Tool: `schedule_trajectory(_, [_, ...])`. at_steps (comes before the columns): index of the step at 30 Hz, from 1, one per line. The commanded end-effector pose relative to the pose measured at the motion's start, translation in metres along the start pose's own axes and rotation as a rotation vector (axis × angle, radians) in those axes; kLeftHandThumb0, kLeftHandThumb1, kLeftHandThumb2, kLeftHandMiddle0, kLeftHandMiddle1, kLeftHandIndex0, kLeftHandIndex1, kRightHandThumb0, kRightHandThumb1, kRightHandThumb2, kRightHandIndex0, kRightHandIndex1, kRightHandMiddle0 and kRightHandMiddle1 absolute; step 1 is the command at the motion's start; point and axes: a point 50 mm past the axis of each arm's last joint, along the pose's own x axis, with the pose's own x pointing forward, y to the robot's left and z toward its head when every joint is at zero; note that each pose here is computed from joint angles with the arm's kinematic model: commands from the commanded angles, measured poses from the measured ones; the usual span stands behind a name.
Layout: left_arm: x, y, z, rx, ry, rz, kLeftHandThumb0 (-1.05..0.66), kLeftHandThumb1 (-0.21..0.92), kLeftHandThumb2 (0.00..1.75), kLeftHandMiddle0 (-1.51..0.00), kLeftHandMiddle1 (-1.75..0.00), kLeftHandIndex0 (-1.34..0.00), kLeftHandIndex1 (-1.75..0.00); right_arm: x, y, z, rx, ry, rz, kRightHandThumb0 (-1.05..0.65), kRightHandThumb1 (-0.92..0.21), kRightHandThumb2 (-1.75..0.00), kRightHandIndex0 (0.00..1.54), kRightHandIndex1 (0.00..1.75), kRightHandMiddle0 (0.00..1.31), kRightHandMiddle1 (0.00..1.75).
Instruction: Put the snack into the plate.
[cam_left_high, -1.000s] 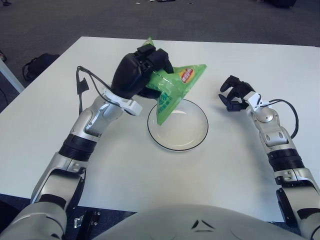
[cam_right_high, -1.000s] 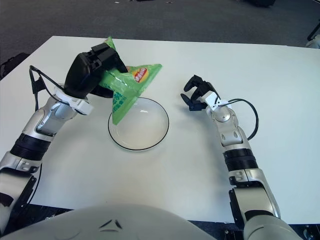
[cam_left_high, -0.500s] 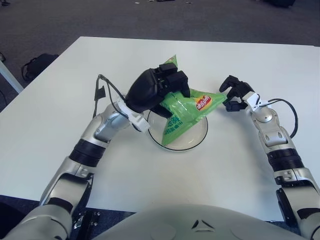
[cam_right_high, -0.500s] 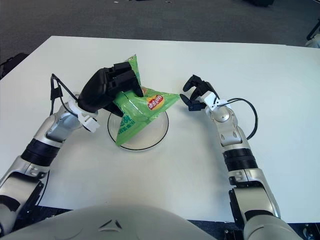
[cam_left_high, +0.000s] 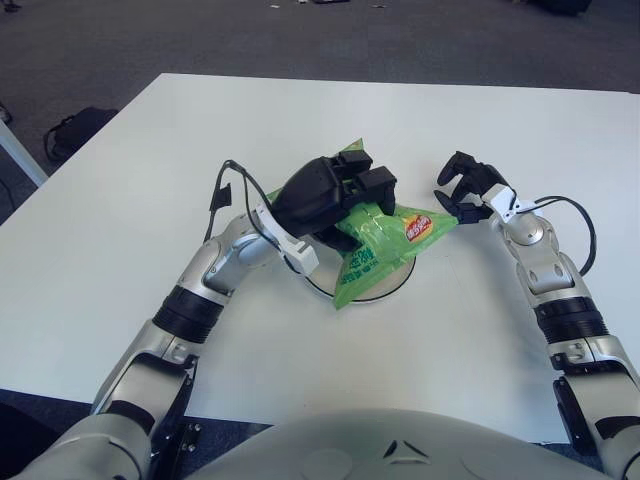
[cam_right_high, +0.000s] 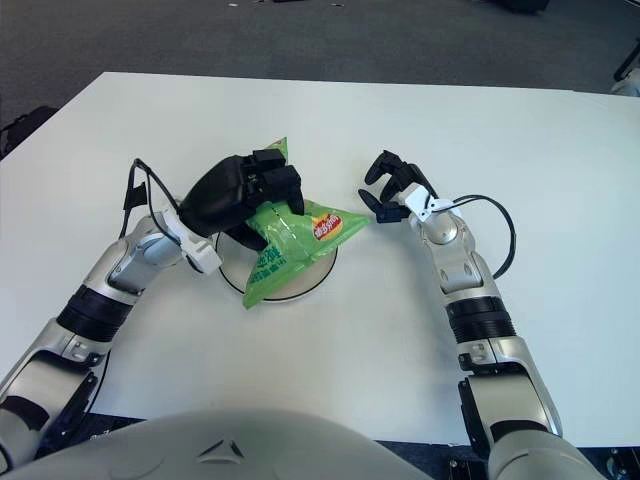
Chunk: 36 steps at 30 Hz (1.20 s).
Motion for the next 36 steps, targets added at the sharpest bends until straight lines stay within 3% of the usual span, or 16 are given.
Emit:
schedule_trajectory(1, [-0.003, 0.001, -0.002, 0.095, -0.015, -0.122, 0.00, 0.66, 0.88, -0.29, -1.73, -0.27, -1.73, -0.021, 0.043, -0.055, 0.003, 0.264, 0.179, -0.01, -0.49, -1.13, 0.47, 1.74, 0.27, 1.74])
schedule_trajectory(5, [-0.007, -0.002, 0.000, 0.139, -0.057, -0.200, -0.50, 0.81, 0.71, -0.14, -1.16, -0.06, -1.24, -0.021, 0.043, -0.057, 0.021, 0.272, 0.179, -0.01, -0.46, -1.17, 0.54, 1.74, 0.25, 1.74])
schedule_trajectory(9, [-0.008, -0.002, 0.000, 0.174, -0.093, -0.250, -0.65, 0.89, 0.67, -0.08, -0.89, -0.01, -1.00, -0.020, 0.043, -0.060, 0.028, 0.281, 0.178, -0.01, -0.45, -1.18, 0.55, 1.73, 0.25, 1.74])
schedule_trajectory(11, [-0.010, -0.002, -0.001, 0.197, -0.114, -0.284, -0.70, 0.91, 0.72, -0.04, -0.75, -0.01, -0.87, -0.020, 0.043, -0.061, 0.031, 0.279, 0.182, -0.01, -0.46, -1.16, 0.46, 1.74, 0.32, 1.74])
schedule_trajectory(29, [-0.015, 0.005, -0.003, 0.242, -0.187, -0.458, -0.81, 0.92, 1.03, 0.00, -0.31, 0.00, -0.43, -0.018, 0.042, -0.061, 0.024, 0.258, 0.197, -0.01, -0.50, -1.11, 0.37, 1.75, 0.36, 1.75])
schedule_trajectory(34, [-0.016, 0.011, -0.002, 0.207, -0.177, -0.512, -0.83, 0.92, 1.08, 0.00, -0.19, 0.00, -0.33, -0.018, 0.042, -0.061, 0.019, 0.257, 0.195, -0.01, -0.50, -1.11, 0.37, 1.75, 0.35, 1.75])
schedule_trajectory(36, [-0.017, 0.014, -0.002, 0.155, -0.162, -0.516, -0.87, 0.92, 1.10, 0.00, -0.06, 0.00, -0.30, -0.018, 0.043, -0.060, 0.012, 0.254, 0.195, -0.01, -0.50, -1.12, 0.37, 1.75, 0.36, 1.75])
